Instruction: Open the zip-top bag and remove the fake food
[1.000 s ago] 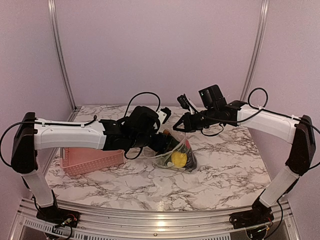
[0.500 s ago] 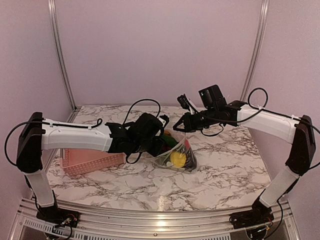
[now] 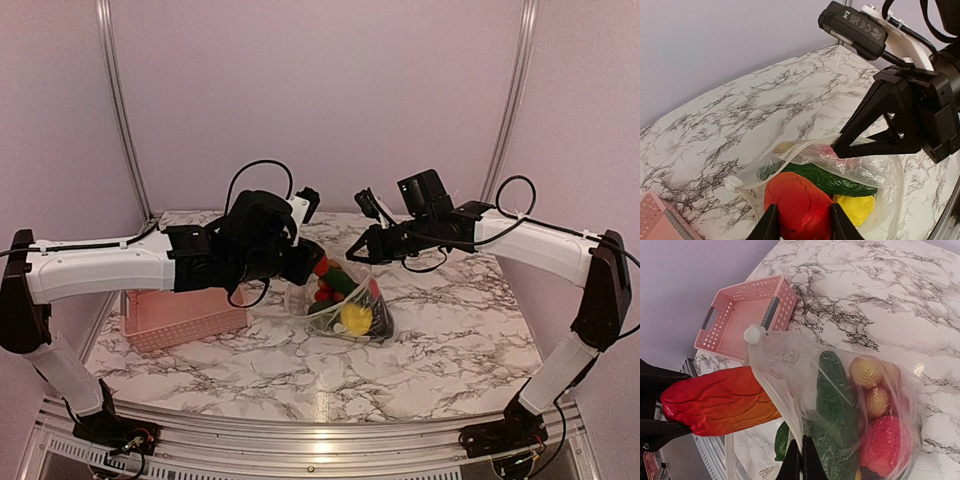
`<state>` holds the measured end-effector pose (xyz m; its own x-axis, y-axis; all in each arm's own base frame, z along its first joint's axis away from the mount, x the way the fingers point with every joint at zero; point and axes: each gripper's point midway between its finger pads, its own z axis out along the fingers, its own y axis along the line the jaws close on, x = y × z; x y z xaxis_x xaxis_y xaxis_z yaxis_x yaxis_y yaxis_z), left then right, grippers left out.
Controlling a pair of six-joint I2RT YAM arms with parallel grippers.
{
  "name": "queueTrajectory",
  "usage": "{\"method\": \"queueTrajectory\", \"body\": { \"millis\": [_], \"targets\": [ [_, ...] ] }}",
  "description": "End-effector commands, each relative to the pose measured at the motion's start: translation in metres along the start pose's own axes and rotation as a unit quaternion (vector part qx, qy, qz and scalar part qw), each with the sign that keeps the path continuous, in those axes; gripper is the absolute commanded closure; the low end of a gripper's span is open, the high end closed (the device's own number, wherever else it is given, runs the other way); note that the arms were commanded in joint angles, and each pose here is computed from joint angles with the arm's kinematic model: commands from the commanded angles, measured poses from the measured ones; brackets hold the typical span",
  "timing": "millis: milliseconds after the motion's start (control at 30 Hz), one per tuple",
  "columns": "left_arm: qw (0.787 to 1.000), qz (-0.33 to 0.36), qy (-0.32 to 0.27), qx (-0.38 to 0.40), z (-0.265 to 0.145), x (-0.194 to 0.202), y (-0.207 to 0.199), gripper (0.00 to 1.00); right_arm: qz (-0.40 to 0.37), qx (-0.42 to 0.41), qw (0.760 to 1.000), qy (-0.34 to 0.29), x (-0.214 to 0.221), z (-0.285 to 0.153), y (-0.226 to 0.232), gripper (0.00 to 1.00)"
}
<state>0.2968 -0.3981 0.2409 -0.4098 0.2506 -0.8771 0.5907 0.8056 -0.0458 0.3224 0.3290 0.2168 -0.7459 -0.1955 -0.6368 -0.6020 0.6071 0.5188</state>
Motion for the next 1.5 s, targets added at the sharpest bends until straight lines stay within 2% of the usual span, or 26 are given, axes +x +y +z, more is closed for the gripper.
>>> {"method": "queueTrajectory", "body": {
  "millis": [0, 167, 300, 500, 600, 733, 1000, 1300, 1400, 1467],
  "targets": [
    [0.998, -0.057, -0.024, 0.025, -0.023, -0.018, 0.008, 0.96, -0.002, 0.003, 1.0, -0.011, -0.005, -0.001, -0.004, 1.0],
    [0.986, -0.159, -0.046, 0.003, -0.056, -0.023, 0.053, 0.97, 0.0, 0.003, 1.0, -0.011, -0.005, -0.002, -0.008, 1.0],
    [0.965, -0.243, -0.089, -0.04, -0.098, -0.021, 0.107, 0.98, -0.002, 0.002, 1.0, -0.011, -0.005, -0.001, -0.009, 1.0],
    [0.916, -0.362, -0.09, -0.148, -0.132, 0.04, 0.198, 0.98, -0.007, -0.003, 1.0, -0.013, -0.008, -0.002, -0.006, 1.0],
    [0.893, -0.408, -0.084, -0.172, -0.139, 0.067, 0.226, 0.99, -0.01, -0.004, 1.0, -0.013, -0.01, -0.001, -0.006, 1.0],
    [0.873, -0.448, -0.062, -0.185, -0.134, 0.097, 0.247, 1.0, -0.012, -0.004, 1.0, -0.008, -0.01, 0.001, -0.007, 1.0],
    [0.849, -0.497, -0.041, -0.175, -0.096, 0.132, 0.264, 0.98, -0.019, -0.003, 1.0, -0.003, -0.013, 0.001, -0.007, 1.0],
    [0.843, -0.512, -0.051, -0.153, -0.05, 0.131, 0.277, 0.95, -0.013, 0.002, 1.0, -0.004, -0.013, 0.0, -0.008, 1.0],
    [0.844, -0.511, -0.046, -0.154, -0.035, 0.131, 0.282, 0.89, -0.01, 0.001, 1.0, -0.002, -0.011, 0.001, -0.009, 1.0],
    [0.845, -0.509, -0.034, -0.158, -0.029, 0.131, 0.285, 0.8, -0.01, 0.0, 1.0, -0.001, -0.012, 0.002, -0.009, 1.0]
  ]
}}
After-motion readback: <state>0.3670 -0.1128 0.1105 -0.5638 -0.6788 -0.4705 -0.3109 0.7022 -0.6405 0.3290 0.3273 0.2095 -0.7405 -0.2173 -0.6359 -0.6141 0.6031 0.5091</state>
